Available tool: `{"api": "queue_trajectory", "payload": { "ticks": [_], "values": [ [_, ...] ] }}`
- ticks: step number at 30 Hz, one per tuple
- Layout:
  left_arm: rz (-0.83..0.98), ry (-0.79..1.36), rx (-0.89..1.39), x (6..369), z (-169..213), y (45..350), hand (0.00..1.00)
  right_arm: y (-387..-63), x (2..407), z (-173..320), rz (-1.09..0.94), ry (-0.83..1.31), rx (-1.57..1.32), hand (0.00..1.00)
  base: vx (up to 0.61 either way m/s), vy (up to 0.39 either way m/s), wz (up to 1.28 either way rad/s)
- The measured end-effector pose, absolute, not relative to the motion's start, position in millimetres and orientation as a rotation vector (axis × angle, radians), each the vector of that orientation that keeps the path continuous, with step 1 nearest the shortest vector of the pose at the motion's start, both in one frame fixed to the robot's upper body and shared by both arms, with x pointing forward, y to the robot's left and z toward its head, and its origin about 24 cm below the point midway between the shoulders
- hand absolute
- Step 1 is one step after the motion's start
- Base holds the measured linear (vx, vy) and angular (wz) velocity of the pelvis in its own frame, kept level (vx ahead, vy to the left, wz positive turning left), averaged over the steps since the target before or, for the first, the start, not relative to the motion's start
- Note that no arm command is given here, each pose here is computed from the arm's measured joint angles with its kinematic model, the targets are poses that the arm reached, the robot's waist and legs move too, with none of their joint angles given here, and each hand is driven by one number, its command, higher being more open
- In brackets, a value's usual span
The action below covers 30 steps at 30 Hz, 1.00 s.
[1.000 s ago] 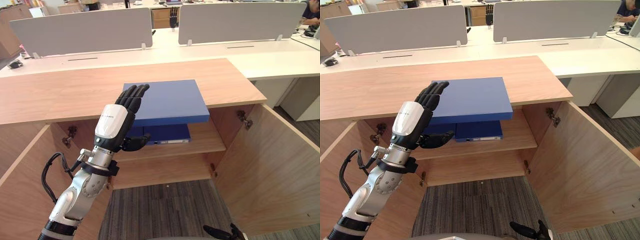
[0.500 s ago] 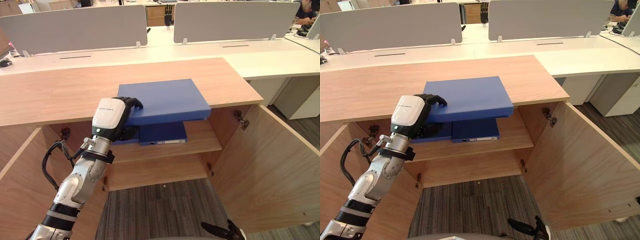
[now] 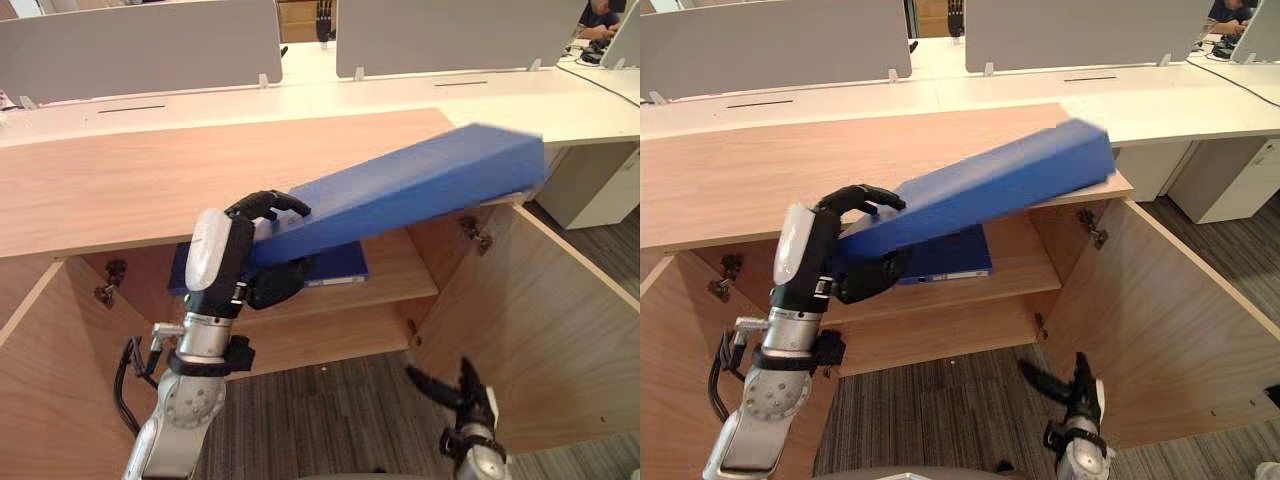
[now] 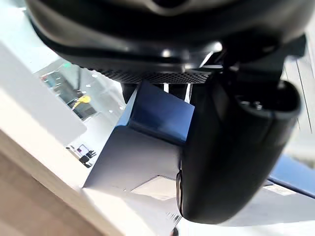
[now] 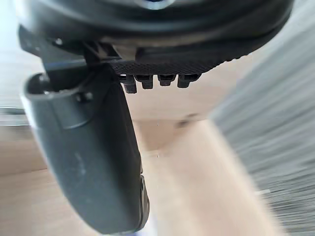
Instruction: Walk over to the cabinet, pick up the folder, carry it to the office cabinet, place the folder inside the office cabinet, then close the office cabinet door
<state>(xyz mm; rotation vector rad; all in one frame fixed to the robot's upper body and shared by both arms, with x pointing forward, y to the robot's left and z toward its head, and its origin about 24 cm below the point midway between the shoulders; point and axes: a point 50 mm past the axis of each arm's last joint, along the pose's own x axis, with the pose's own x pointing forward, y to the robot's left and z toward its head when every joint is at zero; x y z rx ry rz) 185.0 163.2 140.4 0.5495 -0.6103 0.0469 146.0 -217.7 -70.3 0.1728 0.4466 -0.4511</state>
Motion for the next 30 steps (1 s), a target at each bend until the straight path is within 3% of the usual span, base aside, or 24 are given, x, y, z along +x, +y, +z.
{"api": "queue_trajectory", "payload": {
  "ticks": [6, 11, 15, 23, 30],
  "values": [
    [0.070, -0.554, 0.132, 166, 144, 185, 0.00, -219, 170, 3, -0.366, 0.060, 0.314, 1.00, -0.05, -0.031, -0.03],
    [-0.013, -0.533, -0.149, 157, 140, 186, 0.00, -201, 187, 78, -0.127, -0.296, 0.390, 1.00, -0.02, -0.035, 0.00],
    [-0.112, -0.518, -0.299, 157, 137, 179, 0.00, -179, 202, 115, 0.086, -0.458, 0.427, 1.00, -0.02, -0.030, 0.01],
    [-0.231, -0.409, -0.472, 163, 115, 163, 0.00, -147, 226, 152, 0.377, -0.578, 0.378, 1.00, -0.03, -0.036, 0.08],
    [-0.229, -0.331, -0.535, 165, 100, 163, 0.00, -144, 239, 143, 0.421, -0.509, 0.331, 1.00, -0.04, -0.031, 0.07]
  ]
}}
